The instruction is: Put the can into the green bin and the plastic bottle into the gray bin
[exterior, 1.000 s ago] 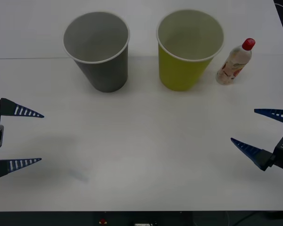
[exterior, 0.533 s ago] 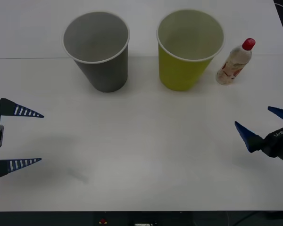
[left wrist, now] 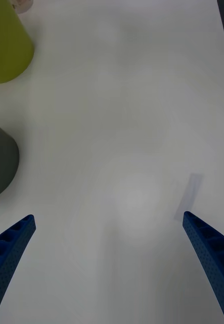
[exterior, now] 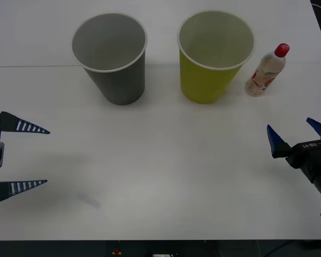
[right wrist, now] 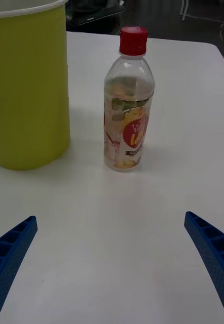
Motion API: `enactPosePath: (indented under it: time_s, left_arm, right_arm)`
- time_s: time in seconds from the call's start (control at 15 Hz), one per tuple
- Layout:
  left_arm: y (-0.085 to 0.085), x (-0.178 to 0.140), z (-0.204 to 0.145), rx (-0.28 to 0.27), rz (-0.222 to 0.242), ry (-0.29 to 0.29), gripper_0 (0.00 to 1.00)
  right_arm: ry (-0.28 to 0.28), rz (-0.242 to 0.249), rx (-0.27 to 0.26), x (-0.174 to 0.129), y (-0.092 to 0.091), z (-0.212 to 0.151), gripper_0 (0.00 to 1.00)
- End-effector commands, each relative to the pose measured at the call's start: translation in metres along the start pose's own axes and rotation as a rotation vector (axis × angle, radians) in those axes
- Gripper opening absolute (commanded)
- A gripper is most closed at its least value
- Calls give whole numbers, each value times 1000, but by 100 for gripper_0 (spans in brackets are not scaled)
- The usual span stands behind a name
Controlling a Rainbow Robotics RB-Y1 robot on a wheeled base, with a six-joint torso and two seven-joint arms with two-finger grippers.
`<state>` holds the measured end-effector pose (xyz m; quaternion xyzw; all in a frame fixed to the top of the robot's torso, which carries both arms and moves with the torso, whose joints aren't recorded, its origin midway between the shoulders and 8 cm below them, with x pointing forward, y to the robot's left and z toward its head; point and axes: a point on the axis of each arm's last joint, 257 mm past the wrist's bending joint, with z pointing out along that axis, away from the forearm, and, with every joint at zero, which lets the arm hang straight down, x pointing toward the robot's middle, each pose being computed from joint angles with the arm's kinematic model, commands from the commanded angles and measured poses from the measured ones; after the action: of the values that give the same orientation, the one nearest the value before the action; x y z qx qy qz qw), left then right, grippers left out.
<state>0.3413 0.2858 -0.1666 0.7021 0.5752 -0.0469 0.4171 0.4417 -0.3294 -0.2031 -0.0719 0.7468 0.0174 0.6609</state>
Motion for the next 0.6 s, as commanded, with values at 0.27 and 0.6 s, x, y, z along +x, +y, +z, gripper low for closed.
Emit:
enactPosePath:
  time_s: [0.27,0.6]
  left_arm:
    - [0,0,0,0,0,0,100]
    - [0,0,0,0,0,0,100]
  right_arm:
    - [-101,28,25,11,-4,37,100]
    - [-155,29,48,8,-7,66,100]
